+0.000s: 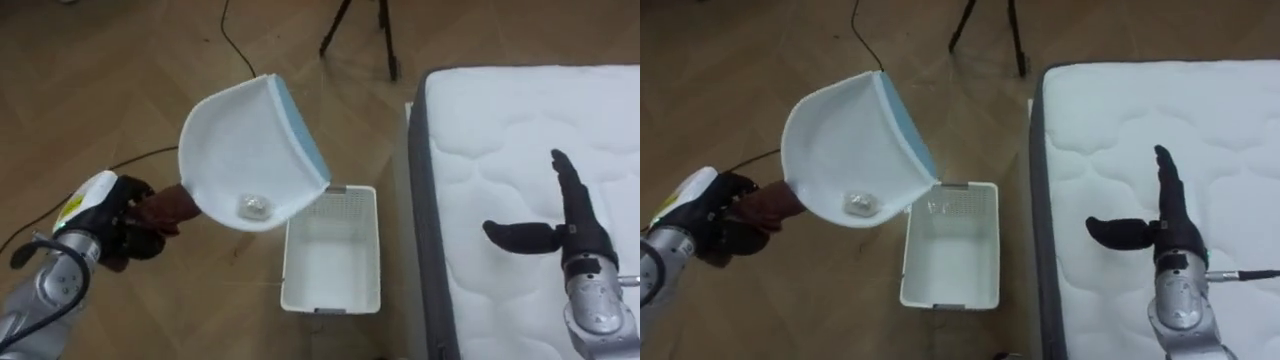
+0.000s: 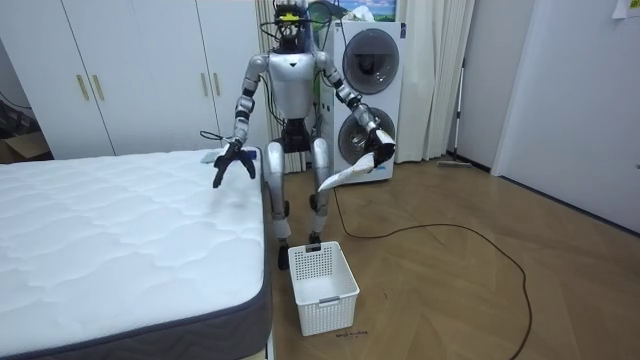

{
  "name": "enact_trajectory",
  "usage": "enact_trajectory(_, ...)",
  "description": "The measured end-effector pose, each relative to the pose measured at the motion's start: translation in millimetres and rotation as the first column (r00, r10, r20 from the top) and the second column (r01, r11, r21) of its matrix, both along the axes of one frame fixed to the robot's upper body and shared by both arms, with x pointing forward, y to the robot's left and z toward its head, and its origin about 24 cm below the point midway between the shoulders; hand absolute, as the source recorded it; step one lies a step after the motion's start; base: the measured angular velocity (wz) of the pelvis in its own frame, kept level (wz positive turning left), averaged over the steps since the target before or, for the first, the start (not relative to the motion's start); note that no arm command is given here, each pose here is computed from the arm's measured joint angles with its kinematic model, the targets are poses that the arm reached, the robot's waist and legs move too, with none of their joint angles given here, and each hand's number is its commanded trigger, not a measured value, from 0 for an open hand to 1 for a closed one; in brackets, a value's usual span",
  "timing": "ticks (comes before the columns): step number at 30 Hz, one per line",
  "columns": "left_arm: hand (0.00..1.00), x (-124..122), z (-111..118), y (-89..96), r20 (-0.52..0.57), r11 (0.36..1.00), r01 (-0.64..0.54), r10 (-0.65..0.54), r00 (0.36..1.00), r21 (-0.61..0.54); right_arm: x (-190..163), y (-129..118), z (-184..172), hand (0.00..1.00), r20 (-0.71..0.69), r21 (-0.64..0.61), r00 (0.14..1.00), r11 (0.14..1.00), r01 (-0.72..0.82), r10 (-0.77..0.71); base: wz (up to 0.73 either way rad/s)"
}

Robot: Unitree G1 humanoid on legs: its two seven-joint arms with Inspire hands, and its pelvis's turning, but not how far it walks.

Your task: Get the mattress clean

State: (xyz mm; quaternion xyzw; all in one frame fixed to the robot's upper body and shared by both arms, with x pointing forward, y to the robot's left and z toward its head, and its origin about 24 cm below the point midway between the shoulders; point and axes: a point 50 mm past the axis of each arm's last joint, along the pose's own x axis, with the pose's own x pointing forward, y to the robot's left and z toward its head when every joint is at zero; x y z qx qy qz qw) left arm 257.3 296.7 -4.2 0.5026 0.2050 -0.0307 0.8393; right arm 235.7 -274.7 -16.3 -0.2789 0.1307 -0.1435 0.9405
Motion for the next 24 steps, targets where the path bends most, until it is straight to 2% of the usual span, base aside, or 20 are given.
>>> enact_trajectory(4, 1.00, 0.1, -6.9, -1.8, -0.084, 0.996, 0.061, -0.056, 0.995, 0.059, -1.9, 0.8, -9.7, 0.00, -0.057, -0.001, 0.998, 1.000, -0.019, 0.019, 0.04)
enact_trajectory(9, 1.00, -1.4, 0.1, 21.5, -0.160, 0.975, 0.097, -0.065, 0.985, 0.199, -1.2, 1.2, -10.3, 0.00, -0.076, -0.040, 0.996, 0.998, -0.050, 0.047, 0.08)
enact_trajectory(12, 1.00, 2.3, 0.3, 27.8, -0.201, 0.963, 0.100, -0.049, 0.978, 0.251, -2.8, 2.7, -12.5, 0.00, -0.088, -0.056, 0.994, 0.996, -0.068, 0.063, 0.02)
enact_trajectory(15, 1.00, 7.3, 0.4, 24.6, -0.236, 0.944, 0.142, -0.072, 0.969, 0.298, -1.9, 9.1, -15.0, 0.00, -0.102, -0.059, 0.990, 0.993, -0.101, 0.095, -0.03)
enact_trajectory(24, 1.00, 16.2, 1.6, 17.9, -0.334, 0.918, 0.219, -0.103, 0.937, 0.331, -3.0, 14.6, -17.6, 0.00, -0.116, -0.063, 0.986, 0.990, -0.130, 0.122, -0.04)
